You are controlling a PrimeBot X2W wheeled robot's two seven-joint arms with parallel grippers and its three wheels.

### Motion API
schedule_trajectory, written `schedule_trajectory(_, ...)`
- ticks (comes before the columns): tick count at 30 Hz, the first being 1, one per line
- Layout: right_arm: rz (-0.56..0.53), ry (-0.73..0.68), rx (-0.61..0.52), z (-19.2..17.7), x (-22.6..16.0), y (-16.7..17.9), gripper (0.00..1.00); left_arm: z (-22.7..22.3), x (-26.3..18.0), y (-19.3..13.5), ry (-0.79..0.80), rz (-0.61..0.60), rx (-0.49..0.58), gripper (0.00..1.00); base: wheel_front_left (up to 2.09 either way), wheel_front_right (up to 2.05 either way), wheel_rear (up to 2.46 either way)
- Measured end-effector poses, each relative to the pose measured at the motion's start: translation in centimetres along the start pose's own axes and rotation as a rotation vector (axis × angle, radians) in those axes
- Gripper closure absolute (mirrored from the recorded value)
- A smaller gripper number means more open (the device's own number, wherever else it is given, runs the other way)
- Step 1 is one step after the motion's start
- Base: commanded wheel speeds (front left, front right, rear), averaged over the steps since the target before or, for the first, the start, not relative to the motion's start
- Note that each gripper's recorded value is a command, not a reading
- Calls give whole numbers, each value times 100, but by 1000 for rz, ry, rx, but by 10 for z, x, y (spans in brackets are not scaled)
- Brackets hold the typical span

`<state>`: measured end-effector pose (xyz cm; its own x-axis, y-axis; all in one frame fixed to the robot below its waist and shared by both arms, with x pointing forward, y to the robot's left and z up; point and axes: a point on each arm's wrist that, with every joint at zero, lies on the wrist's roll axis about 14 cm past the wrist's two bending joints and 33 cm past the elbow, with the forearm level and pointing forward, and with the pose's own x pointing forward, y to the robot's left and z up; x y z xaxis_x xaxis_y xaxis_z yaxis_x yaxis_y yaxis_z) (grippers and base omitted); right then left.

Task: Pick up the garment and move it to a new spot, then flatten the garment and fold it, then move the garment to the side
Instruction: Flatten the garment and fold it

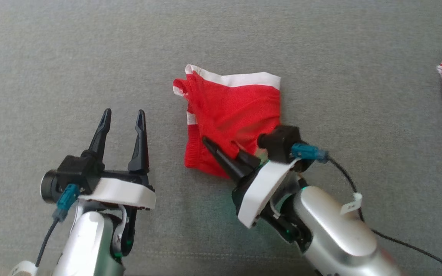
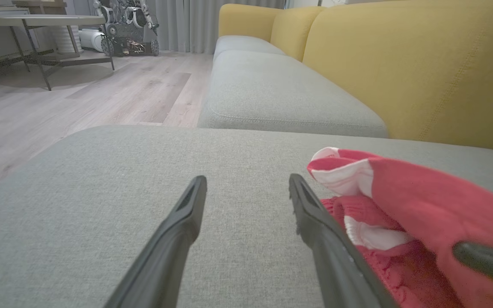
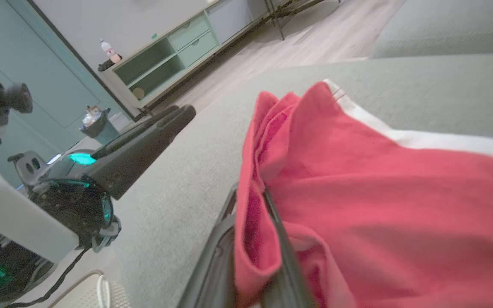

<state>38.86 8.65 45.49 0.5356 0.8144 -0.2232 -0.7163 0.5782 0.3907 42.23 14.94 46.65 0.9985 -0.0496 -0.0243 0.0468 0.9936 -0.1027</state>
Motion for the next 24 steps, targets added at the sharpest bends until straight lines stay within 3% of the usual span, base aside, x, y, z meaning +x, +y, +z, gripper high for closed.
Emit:
schedule_trajectory(3,27,47,24,-19,6,5,98,-2,-2,5,6,16,-5,0,0,0,0)
schedule_trajectory(4,33,51,36,-22,7,7,58,-3,-3,6,10,20,-4,0,0,0,0)
schedule_trajectory(5,37,58,35,-26,8,7,0,-3,-3,6,12,21,-4,0,0,0,0)
schedule_trajectory(9,48,-6,8,-11,12,7,0,-4,-2,5,12,18,-6,0,0,0,0)
schedule_trajectory(14,2,-210,-38,43,5,-8,0,-1,1,-2,2,-1,-12,0,0,0,0)
schedule_trajectory(19,-179,-358,-69,82,-27,-60,0,1,3,-9,-6,-21,-18,0,0,0,0)
schedule_trajectory(24,-431,-384,-54,71,-86,-121,0,0,2,-14,-1,-35,-17,0,0,0,0)
